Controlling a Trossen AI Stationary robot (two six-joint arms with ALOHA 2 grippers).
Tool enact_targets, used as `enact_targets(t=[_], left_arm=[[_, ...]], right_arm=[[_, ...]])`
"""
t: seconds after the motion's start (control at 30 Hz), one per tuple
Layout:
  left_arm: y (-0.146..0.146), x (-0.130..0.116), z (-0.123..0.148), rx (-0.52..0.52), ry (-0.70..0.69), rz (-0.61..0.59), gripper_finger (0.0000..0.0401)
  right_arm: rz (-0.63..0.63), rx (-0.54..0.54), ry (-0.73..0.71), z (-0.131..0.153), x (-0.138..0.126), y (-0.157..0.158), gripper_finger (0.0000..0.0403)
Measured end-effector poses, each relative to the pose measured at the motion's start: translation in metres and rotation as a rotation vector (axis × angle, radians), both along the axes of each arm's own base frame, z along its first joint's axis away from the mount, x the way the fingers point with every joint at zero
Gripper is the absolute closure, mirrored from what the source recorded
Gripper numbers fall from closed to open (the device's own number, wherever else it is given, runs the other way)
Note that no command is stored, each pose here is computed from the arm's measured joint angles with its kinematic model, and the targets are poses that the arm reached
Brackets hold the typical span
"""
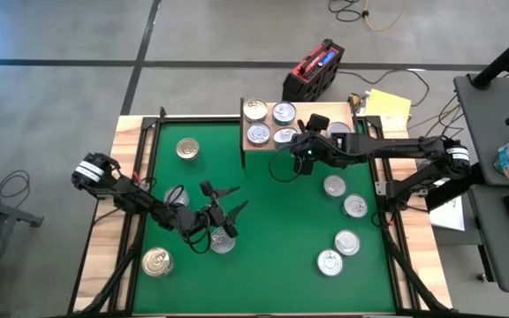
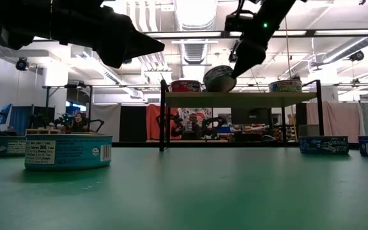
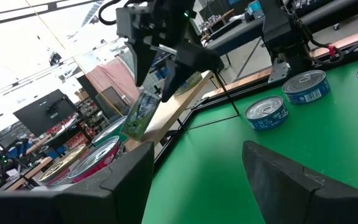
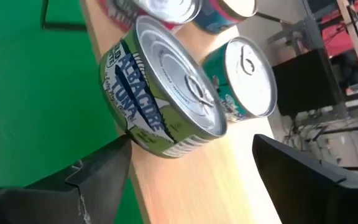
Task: Stack canned seafood by type on shelf
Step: Put the green tuna can on the shelf
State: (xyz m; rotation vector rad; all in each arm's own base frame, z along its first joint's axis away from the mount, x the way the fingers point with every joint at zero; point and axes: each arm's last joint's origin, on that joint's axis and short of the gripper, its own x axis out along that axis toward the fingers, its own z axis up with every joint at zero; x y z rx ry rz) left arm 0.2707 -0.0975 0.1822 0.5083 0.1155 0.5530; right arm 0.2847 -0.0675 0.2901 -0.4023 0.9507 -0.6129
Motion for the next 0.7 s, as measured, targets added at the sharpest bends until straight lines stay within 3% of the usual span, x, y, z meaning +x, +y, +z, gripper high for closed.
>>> enact_targets(t=[0.43, 0.6, 0.7], left_arm=[[0.000, 0.000, 0.000, -0.008, -0.005, 0.000, 0.0172], [0.000, 0.000, -0.001, -0.008, 0.000, -0.001, 0.0172], [0.000, 0.000, -0.002, -0.011, 0.006, -0.002, 0.0172]], right_arm=[[-0.037, 0.058, -0.039, 0.001, -0.001, -0.002, 0.0091], [-0.016, 0.070, -0.089, 0.019, -0.005, -0.001, 0.0102], [0.049, 0.158, -0.156, 0.027, -0.010, 0.003, 0.0123]])
